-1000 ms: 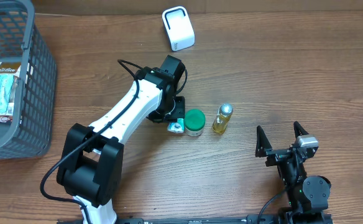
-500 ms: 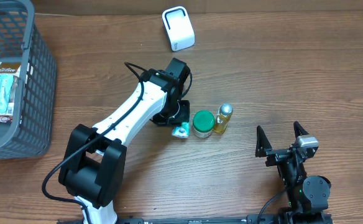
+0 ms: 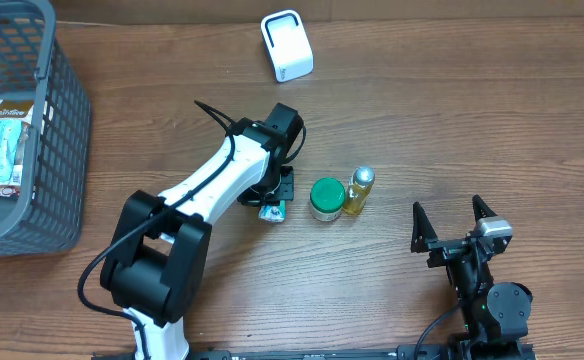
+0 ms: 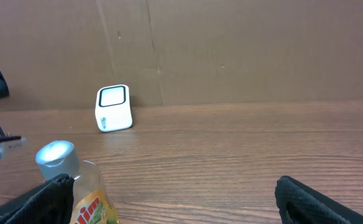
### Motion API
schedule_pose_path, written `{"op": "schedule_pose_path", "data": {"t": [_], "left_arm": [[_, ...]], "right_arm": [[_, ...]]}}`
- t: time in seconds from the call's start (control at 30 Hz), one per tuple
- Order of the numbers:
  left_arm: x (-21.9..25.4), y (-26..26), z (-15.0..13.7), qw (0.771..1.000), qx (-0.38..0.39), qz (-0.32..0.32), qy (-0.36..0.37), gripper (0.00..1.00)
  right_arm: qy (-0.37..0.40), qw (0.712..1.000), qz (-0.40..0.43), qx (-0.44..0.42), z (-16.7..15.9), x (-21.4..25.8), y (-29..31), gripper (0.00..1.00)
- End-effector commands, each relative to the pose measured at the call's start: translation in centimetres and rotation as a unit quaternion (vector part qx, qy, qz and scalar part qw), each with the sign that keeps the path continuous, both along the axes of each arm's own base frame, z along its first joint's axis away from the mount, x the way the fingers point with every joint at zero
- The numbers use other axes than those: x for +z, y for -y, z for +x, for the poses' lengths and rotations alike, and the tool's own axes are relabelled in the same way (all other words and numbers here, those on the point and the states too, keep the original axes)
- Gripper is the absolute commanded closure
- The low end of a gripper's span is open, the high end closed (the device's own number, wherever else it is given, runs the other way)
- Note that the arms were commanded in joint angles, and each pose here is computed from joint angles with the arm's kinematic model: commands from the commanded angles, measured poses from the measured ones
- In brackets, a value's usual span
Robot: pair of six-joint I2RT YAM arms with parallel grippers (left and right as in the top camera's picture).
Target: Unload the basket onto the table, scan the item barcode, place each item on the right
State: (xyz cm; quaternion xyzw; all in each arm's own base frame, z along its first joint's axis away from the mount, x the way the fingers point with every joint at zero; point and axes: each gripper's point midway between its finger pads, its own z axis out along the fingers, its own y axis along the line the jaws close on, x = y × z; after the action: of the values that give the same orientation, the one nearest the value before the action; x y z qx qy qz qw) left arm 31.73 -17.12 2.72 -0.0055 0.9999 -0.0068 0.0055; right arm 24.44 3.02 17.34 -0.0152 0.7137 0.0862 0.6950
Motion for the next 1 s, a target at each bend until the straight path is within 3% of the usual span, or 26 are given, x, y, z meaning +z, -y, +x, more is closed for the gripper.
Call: {"op": "schedule_pose_path", "data": {"t": [0.0,0.03,0.13,0.17,0.47,0.63,0.67,0.77,0.83,0.87,0.9,0.97], "left_arm": [[-1.1,-1.1,0.1,1.0,0.025,0.005,-0.014,0.92],[-1.1,-1.1,0.1,0.999,0.027,-0.001,-0.017,0.91],[-1.1,-0.9,0.0,0.999,0.032,-0.016,-0.025,0.67],[-1.1,-0.9,0.0,0.999,0.03,-0.021,-0.027,0.64],[1.1,0.2,0.4,0.985,-0.002,-0.158,-0.071,0.55],[1.1,-1.2,0.8,0.985,-0.007,-0.159,-0.068,0.55],[1.1,-1.3,0.7,0.985,-0.014,-0.16,-0.068,0.51],[1.1,-1.2,0.7,0.984,-0.039,-0.161,-0.065,0.27],[1.2,-0.9,0.6,0.982,-0.061,-0.169,-0.063,0.19],[1.2,-0.8,0.5,0.981,-0.069,-0.173,-0.063,0.19],[1.2,-0.7,0.3,0.98,-0.071,-0.176,-0.066,0.26],[1.1,-0.7,0.1,0.98,-0.07,-0.175,-0.069,0.48]], "right_arm": [[0.0,1.0,0.004,0.001,0.0,-0.2,-0.1,0.0],[0.0,1.0,0.004,0.001,0.0,-0.2,-0.1,0.0],[0.0,1.0,0.004,0.001,0.0,-0.2,-0.1,0.0],[0.0,1.0,0.004,0.001,0.0,-0.2,-0.1,0.0],[0.0,1.0,0.004,0.001,0.0,-0.2,-0.1,0.0],[0.0,1.0,0.004,0.001,0.0,-0.2,-0.1,0.0],[0.0,1.0,0.004,0.001,0.0,-0.2,-0.1,0.0],[0.0,1.0,0.004,0.001,0.0,-0.2,-0.1,0.0],[0.0,1.0,0.004,0.001,0.0,-0.2,-0.1,0.0],[0.0,1.0,0.004,0.001,0.0,-0.2,-0.1,0.0],[0.0,1.0,0.004,0.001,0.0,-0.2,-0.1,0.0],[0.0,1.0,0.004,0.001,0.0,-0.2,-0.1,0.0]]}}
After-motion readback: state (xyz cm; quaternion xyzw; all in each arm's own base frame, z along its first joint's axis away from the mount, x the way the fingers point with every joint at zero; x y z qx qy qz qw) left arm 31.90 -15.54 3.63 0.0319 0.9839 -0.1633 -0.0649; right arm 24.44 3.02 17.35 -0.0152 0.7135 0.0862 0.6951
